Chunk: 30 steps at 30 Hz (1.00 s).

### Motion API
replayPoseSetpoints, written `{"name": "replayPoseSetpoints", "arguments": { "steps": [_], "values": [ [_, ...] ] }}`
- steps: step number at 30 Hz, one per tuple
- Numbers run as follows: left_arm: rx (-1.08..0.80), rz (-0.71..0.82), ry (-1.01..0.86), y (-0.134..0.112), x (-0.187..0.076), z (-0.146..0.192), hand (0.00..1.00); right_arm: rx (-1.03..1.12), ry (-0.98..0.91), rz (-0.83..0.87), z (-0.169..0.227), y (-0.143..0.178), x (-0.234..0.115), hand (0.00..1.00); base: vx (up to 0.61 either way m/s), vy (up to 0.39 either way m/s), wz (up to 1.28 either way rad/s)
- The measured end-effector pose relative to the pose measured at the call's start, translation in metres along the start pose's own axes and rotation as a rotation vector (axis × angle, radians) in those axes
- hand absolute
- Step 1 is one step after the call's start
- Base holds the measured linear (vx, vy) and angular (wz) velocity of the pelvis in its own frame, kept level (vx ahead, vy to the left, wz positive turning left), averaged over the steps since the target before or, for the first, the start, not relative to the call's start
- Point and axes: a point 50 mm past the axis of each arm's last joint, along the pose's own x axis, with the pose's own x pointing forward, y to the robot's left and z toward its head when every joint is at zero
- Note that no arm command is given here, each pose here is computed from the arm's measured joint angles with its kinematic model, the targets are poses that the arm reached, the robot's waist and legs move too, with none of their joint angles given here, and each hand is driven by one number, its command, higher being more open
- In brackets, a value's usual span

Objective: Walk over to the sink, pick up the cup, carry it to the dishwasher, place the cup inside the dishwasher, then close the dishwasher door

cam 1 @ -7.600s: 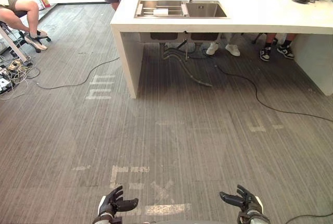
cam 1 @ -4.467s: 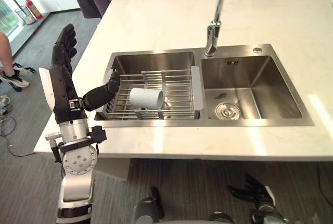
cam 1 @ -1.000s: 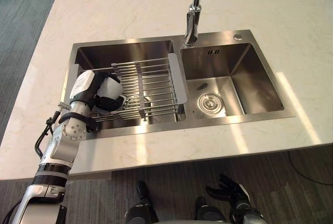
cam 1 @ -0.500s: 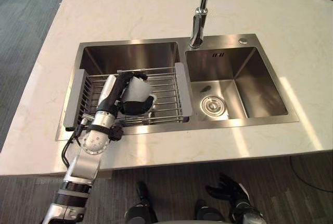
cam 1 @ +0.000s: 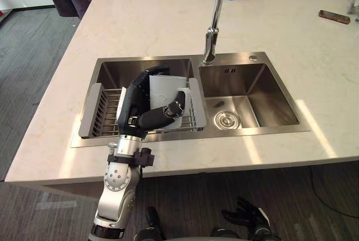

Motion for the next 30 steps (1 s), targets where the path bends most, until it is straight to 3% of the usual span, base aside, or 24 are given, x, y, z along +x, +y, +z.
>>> {"name": "replayPoseSetpoints", "arguments": {
  "steps": [12, 18, 22, 30],
  "values": [
    [-0.049, 0.048, -0.054, -0.001, -0.004, 0.009, 0.3, 0.002, -0.037, -0.038, 0.008, -0.003, 0.0, 0.9, -0.05, 0.046, -0.17],
    [-0.002, 0.167, 0.0, 0.02, -0.028, 0.008, 0.3, -0.04, -0.055, -0.005, 0.02, 0.005, 0.008, 0.9, -0.1, -0.034, -0.02],
    [-0.031, 0.159, 0.054, 0.013, -0.035, 0.0, 0.3, -0.055, -0.099, -0.016, 0.035, 0.005, 0.013, 0.9, -0.23, -0.003, 0.32],
    [-0.127, 0.039, 0.071, -0.015, -0.033, -0.005, 0.3, -0.012, -0.085, -0.151, 0.027, -0.023, 0.006, 0.9, -0.21, 0.033, 0.73]
  ]
}}
